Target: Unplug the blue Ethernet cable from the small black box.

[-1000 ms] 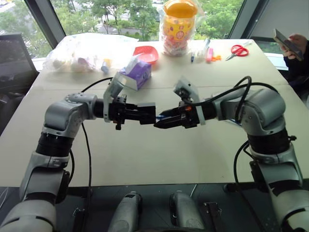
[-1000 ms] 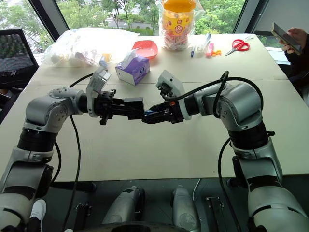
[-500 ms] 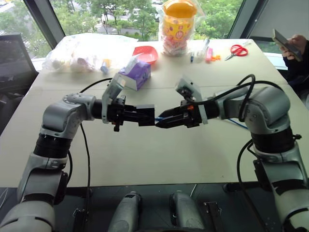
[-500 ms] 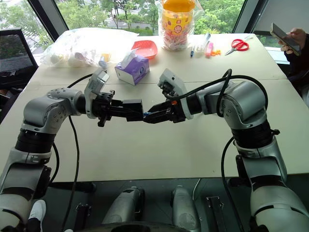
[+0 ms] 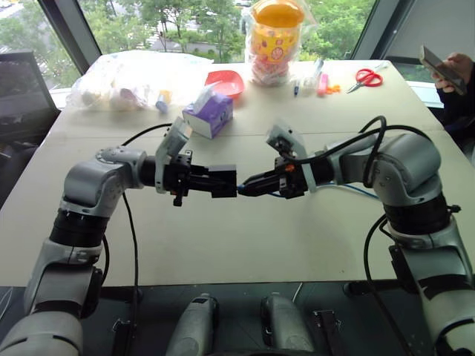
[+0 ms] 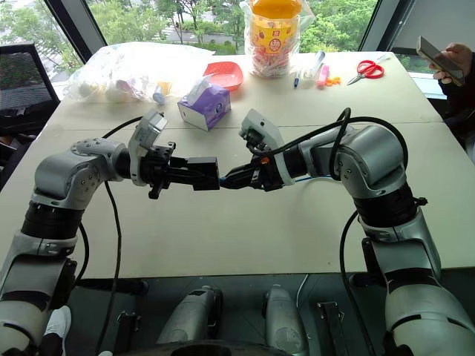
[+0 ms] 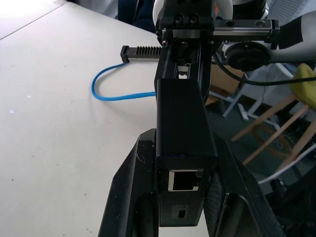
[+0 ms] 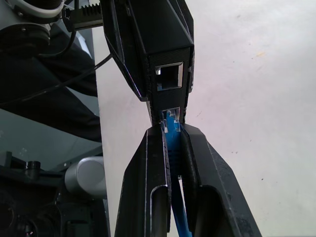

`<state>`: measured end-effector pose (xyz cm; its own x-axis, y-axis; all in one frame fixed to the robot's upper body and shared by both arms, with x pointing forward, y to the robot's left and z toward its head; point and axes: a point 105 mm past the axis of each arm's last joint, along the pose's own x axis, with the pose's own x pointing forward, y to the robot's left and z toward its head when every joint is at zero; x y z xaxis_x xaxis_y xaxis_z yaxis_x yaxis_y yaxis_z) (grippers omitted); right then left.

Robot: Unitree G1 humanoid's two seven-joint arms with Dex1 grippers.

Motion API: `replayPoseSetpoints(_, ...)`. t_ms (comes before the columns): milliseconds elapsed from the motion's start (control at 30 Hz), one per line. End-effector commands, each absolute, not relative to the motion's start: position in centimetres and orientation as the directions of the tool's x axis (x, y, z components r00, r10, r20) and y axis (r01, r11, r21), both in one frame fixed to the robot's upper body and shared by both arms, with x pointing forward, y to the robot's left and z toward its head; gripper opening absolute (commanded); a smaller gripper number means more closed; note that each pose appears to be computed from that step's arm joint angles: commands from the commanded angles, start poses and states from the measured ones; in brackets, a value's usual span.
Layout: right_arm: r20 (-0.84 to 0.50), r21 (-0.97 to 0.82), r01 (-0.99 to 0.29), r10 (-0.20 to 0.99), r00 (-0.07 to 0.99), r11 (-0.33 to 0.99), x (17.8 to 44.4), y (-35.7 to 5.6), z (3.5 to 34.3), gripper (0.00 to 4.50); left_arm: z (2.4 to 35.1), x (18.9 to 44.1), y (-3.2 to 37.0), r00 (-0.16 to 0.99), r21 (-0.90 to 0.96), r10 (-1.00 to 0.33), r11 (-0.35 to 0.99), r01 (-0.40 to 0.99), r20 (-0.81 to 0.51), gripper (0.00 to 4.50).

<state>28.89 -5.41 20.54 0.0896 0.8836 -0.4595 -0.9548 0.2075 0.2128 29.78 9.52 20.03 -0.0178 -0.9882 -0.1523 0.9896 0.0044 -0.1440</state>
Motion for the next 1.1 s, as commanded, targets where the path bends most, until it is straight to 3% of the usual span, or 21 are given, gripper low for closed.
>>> replayPoseSetpoints(33,-0.435,0.164,-0.971,0.896,0.088,0.174,28.6,-5.0,22.0,0.01,20.5,28.9,9.4,-0.063,-0.115,-0.985,-0.045,0.992,-0.159,0.53)
replayPoseSetpoints(433,-0.508,0.237,-0.934,0.854,0.116,0.268,29.1,-9.0,19.0,0.01,19.8,28.2,10.9,-0.094,-0.101,-0.969,-0.072,0.992,-0.230,0.53)
replayPoseSetpoints(633,-0.535,0.182,-0.930,0.826,0.178,0.319,29.7,-10.3,18.1,0.01,19.7,28.7,11.3,-0.061,-0.087,-0.970,-0.041,0.995,-0.234,0.53)
replayPoseSetpoints(700,-0.491,-0.034,-0.837,0.720,0.491,0.547,34.3,-11.6,17.5,0.01,19.5,31.9,10.9,0.141,0.028,-0.972,0.139,0.990,-0.188,0.53)
replayPoseSetpoints(733,-0.471,-0.089,-0.772,0.656,0.589,0.629,35.9,-12.2,17.1,0.01,19.3,33.1,10.8,0.222,0.079,-0.961,0.211,0.974,-0.166,0.53)
replayPoseSetpoints(800,-0.406,-0.165,-0.656,0.556,0.726,0.736,38.3,-13.2,17.0,0.01,17.9,35.0,10.3,0.338,0.181,-0.922,0.306,0.935,-0.188,0.53)
replayPoseSetpoints(900,-0.375,-0.191,-0.511,0.419,0.827,0.838,40.2,-14.4,16.0,0.01,16.0,35.7,9.0,0.368,0.265,-0.907,0.312,0.913,-0.202,0.53)
replayPoseSetpoints(933,-0.367,-0.187,-0.482,0.394,0.842,0.856,40.6,-14.5,15.8,0.86,15.6,35.7,8.5,0.367,0.269,-0.910,0.311,0.912,-0.194,0.53)
replayPoseSetpoints(1100,-0.319,-0.128,-0.417,0.361,0.877,0.900,41.0,-14.3,16.3,3.14,14.2,36.4,6.7,0.391,0.242,-0.909,0.351,0.904,-0.142,0.53)
